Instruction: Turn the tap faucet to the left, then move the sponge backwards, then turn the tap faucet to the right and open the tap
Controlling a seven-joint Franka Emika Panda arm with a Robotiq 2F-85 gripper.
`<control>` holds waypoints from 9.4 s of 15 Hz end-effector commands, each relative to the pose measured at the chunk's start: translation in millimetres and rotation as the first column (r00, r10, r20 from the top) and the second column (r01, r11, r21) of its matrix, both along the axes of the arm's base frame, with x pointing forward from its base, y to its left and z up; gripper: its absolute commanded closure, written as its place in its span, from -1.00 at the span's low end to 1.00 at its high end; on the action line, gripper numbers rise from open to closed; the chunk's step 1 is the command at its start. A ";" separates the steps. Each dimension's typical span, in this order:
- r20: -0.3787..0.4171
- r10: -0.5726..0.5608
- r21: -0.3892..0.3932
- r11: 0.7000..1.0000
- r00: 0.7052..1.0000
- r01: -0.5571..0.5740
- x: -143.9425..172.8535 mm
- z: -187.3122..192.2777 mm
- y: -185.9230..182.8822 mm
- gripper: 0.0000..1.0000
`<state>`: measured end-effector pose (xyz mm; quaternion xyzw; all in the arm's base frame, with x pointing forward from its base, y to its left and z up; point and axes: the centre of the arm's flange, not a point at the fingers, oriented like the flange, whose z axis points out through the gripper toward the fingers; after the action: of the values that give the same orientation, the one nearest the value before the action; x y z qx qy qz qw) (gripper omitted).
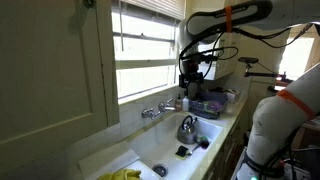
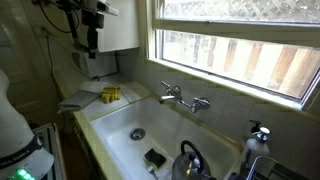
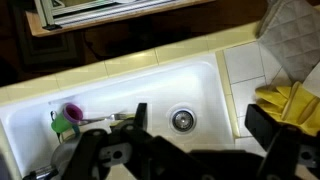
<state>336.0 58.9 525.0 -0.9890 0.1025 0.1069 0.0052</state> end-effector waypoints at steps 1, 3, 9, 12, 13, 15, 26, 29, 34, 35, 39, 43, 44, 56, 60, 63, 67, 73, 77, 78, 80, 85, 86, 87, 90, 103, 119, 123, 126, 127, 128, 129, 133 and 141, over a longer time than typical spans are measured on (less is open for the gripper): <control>0.000 0.000 0.000 1.000 1.000 0.000 0.0 0.0 0.0 -1.00; 0.000 0.000 0.000 1.000 1.000 0.000 0.0 0.0 0.0 -1.00; -0.042 -0.096 -0.029 0.995 0.994 0.095 15.3 -40.0 -12.5 -1.00; -0.082 -0.156 -0.017 0.988 0.984 0.155 25.4 -95.5 -32.9 -1.00; -0.079 -0.171 -0.020 0.985 0.982 0.170 28.2 -111.6 -39.3 -1.00; -0.076 -0.209 -0.026 0.978 0.975 0.208 36.1 -153.6 -53.0 -1.00; 0.184 -0.242 -0.049 0.966 0.953 0.255 62.1 -190.2 -140.0 -1.00; 0.271 -0.297 -0.023 0.949 0.916 0.314 76.3 -174.1 -164.1 -1.00; 0.240 -0.285 -0.030 0.953 0.928 0.300 69.9 -176.3 -155.4 -1.00; 0.239 -0.282 -0.031 0.954 0.929 0.298 69.9 -176.5 -154.3 -1.00; 0.254 -0.294 -0.038 0.949 0.922 0.313 73.9 -187.1 -155.4 -1.00; 0.316 -0.306 0.005 0.947 0.898 0.321 76.9 -202.5 -165.3 -1.00; 0.347 -0.309 0.006 0.945 0.886 0.327 79.1 -208.0 -167.0 -1.00; 0.406 -0.262 0.047 0.963 0.876 0.266 80.2 -332.7 -169.9 -1.00; 0.398 -0.289 0.045 0.954 0.871 0.296 76.4 -324.0 -163.3 -1.00; 0.392 -0.286 0.044 0.955 0.874 0.293 78.8 -329.0 -163.5 -1.00; 0.396 -0.286 0.045 0.955 0.872 0.293 79.2 -327.1 -163.8 -1.00; 0.399 -0.126 -0.038 0.987 0.908 0.154 93.6 -297.4 -170.3 -1.00; 0.363 0.089 -0.092 0.994 0.928 -0.059 107.1 -266.5 -178.5 -1.00; 0.359 0.128 -0.085 0.991 0.924 -0.104 110.8 -256.1 -177.8 -1.00; 0.349 0.177 -0.090 0.984 0.920 -0.156 118.4 -236.0 -172.0 -1.00; 0.369 0.262 -0.144 0.964 0.892 -0.224 146.4 -197.6 -164.0 -1.00; 0.369 0.269 -0.142 0.962 0.890 -0.232 152.2 -196.2 -165.0 -1.00; 0.366 0.276 -0.142 0.960 0.889 -0.240 158.9 -197.4 -164.8 -1.00; 0.352 0.312 -0.126 0.950 0.882 -0.286 175.7 -206.1 -165.5 -1.00; 0.321 0.216 0.022 0.972 0.922 -0.236 196.4 -252.6 -118.8 -1.00; 0.447 -0.303 0.176 0.952 0.842 0.249 254.3 -247.9 -48.7 -1.00; 0.348 -0.124 0.150 0.986 0.929 0.076 209.0 -253.7 -46.0 -1.00; 0.257 0.020 0.115 0.992 0.966 -0.051 172.8 -265.5 -45.5 -1.00; 0.233 0.049 0.087 0.994 0.971 -0.071 163.6 -273.9 -47.4 -1.00; 0.216 0.068 0.055 0.995 0.974 -0.082 154.9 -281.4 -50.5 -1.00; 0.213 0.089 0.016 0.995 0.973 -0.094 148.1 -292.2 -57.9 -1.00; 0.227 0.111 -0.074 0.993 0.968 -0.096 140.6 -343.2 -102.1 -1.00; 0.234 0.085 -0.084 0.994 0.969 -0.066 145.6 -441.9 -160.1 -1.00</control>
<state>471.0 -88.0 125.4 -0.9967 0.0748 -0.0228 -0.0239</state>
